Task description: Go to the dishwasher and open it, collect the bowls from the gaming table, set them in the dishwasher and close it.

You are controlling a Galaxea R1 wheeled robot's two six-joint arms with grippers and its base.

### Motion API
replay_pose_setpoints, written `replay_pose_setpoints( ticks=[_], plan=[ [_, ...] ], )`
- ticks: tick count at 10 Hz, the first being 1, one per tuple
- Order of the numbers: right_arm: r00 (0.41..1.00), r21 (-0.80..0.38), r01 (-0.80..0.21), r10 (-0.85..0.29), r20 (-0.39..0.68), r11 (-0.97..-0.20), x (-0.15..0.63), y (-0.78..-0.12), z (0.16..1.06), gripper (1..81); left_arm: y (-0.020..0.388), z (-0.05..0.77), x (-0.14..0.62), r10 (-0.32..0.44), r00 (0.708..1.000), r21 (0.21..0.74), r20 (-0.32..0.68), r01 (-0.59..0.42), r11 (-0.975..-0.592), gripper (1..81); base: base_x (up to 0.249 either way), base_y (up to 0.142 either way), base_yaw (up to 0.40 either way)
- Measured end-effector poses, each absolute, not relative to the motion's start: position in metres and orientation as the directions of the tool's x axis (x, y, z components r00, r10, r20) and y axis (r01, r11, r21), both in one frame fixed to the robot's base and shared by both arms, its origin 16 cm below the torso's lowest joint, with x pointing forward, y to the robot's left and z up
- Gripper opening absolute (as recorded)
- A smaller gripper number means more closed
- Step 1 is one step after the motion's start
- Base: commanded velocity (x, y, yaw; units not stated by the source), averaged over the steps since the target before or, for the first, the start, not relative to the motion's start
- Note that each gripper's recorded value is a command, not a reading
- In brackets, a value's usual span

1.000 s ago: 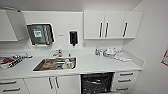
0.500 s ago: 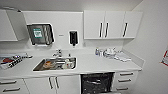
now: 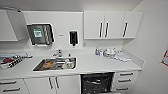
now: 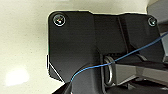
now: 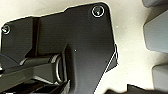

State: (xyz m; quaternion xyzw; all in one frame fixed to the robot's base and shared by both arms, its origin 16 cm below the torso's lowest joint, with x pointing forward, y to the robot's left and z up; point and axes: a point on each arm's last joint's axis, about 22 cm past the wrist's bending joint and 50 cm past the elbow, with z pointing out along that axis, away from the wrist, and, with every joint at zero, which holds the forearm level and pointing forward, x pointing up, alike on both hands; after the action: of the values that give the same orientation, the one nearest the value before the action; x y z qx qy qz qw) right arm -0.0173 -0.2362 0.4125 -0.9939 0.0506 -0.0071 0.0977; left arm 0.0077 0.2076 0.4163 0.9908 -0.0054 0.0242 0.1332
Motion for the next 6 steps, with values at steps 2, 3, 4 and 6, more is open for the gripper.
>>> replay_pose_setpoints(
  ticks=[2, 3, 4, 6],
  plan=[
    [0.994, -0.217, -0.096, -0.103, 0.025, -0.972, -0.003, -0.224, 0.414, 81.1, 0.206, 0.416, 0.009, -0.004, 0.999, 0.265, 0.052, -0.018, -0.964, 81.1, 0.000, 0.000, 0.000],
    [0.994, -0.217, -0.095, -0.103, 0.025, -0.971, -0.003, -0.224, 0.414, 81.1, 0.206, 0.416, 0.010, -0.004, 0.999, 0.265, 0.052, -0.018, -0.964, 81.1, 0.000, 0.000, 0.000],
    [0.994, -0.215, -0.095, -0.102, 0.022, -0.972, -0.006, -0.226, 0.413, 81.1, 0.206, 0.416, 0.009, -0.005, 0.999, 0.265, 0.052, -0.019, -0.964, 81.1, 0.000, 0.000, 0.000],
    [0.995, -0.230, -0.092, -0.100, 0.024, -0.969, -0.004, -0.219, 0.414, 81.1, 0.206, 0.416, 0.009, -0.006, 0.999, 0.265, 0.052, -0.019, -0.964, 81.1, -0.073, 0.000, 0.000]
  ],
)
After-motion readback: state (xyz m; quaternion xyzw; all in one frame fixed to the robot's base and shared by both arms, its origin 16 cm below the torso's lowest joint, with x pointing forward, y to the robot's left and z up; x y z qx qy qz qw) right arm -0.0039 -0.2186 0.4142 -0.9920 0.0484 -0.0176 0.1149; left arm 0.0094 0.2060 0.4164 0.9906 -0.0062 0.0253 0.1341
